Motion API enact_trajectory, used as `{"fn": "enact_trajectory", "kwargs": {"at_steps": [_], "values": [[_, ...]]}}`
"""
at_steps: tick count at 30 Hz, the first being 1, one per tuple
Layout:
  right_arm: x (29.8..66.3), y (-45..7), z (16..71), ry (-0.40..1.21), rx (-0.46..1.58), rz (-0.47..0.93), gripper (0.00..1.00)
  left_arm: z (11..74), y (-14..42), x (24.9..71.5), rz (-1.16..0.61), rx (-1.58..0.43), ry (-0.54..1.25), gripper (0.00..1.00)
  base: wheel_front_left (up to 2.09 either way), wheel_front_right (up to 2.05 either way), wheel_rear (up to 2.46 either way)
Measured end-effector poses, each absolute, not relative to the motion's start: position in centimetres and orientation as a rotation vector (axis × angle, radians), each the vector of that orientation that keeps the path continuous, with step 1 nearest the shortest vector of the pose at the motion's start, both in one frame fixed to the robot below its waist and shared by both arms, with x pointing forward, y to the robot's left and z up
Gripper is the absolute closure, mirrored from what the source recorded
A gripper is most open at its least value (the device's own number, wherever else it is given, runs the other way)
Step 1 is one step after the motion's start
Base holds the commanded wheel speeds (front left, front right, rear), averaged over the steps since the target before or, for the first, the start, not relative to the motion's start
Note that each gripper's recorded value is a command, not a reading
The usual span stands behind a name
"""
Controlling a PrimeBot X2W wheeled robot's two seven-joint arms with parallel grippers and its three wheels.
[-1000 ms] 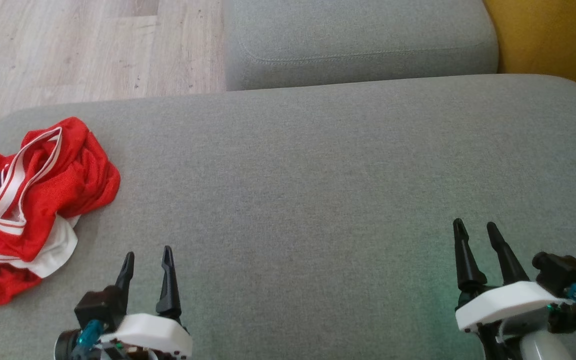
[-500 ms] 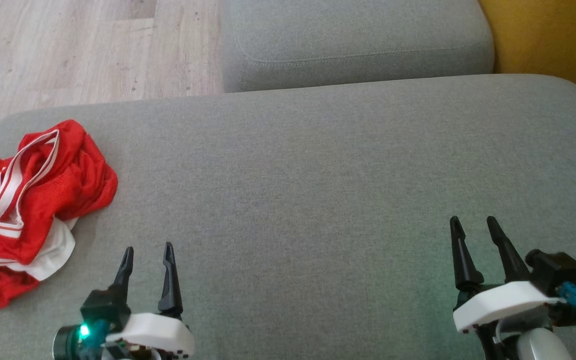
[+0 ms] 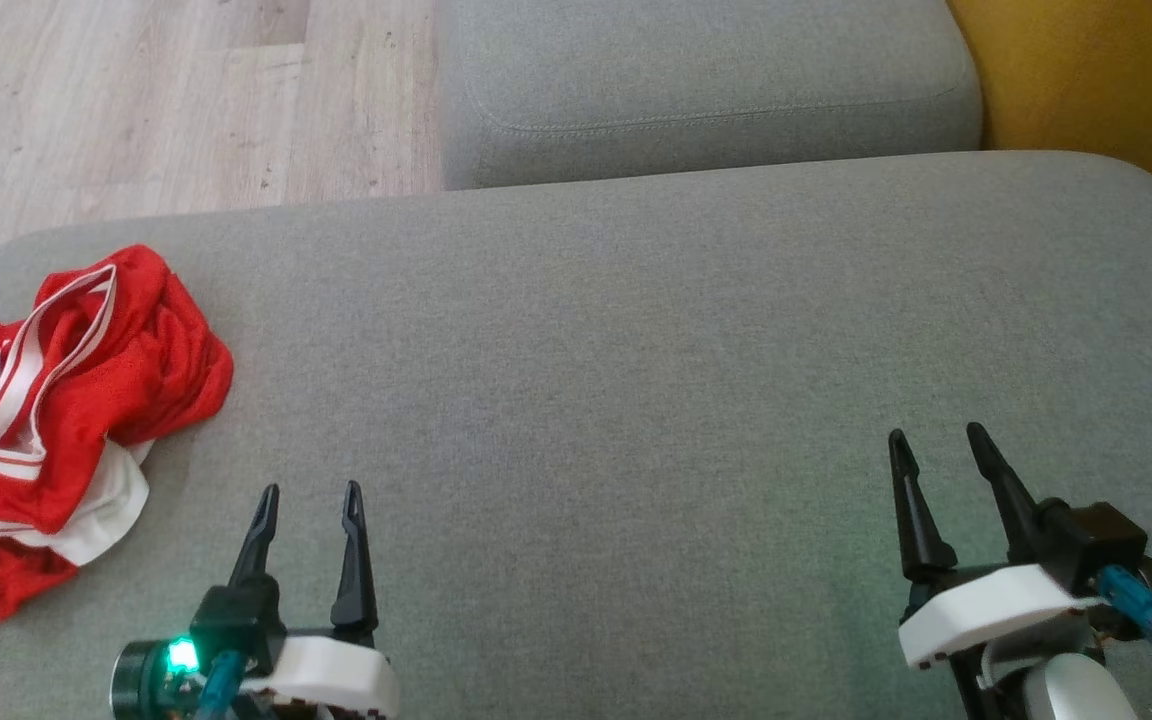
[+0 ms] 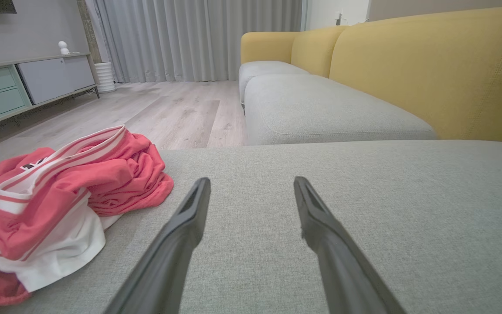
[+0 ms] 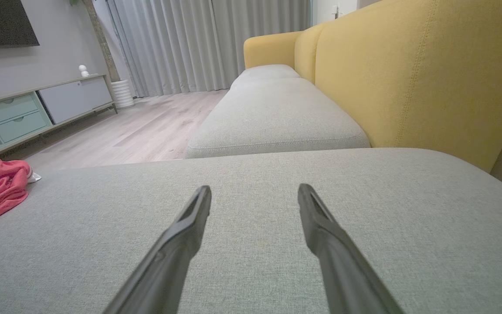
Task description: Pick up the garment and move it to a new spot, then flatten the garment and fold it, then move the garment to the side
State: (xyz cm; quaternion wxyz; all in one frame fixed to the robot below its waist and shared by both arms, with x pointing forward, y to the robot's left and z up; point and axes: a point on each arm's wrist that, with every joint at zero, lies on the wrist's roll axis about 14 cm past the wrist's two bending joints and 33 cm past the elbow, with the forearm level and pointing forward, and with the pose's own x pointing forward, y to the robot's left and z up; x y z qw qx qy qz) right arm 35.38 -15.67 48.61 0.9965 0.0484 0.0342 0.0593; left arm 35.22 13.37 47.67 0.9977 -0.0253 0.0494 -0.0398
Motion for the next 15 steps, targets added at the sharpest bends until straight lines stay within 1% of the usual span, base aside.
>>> {"fn": "enact_trajectory", "kwargs": {"at_steps": [15], "values": [[35.48,-15.48,48.77,0.059,0.098,0.125,0.00,47.77,13.52,34.93,-0.071,-0.049,0.091,0.00,0.00,0.00,0.00]]}}
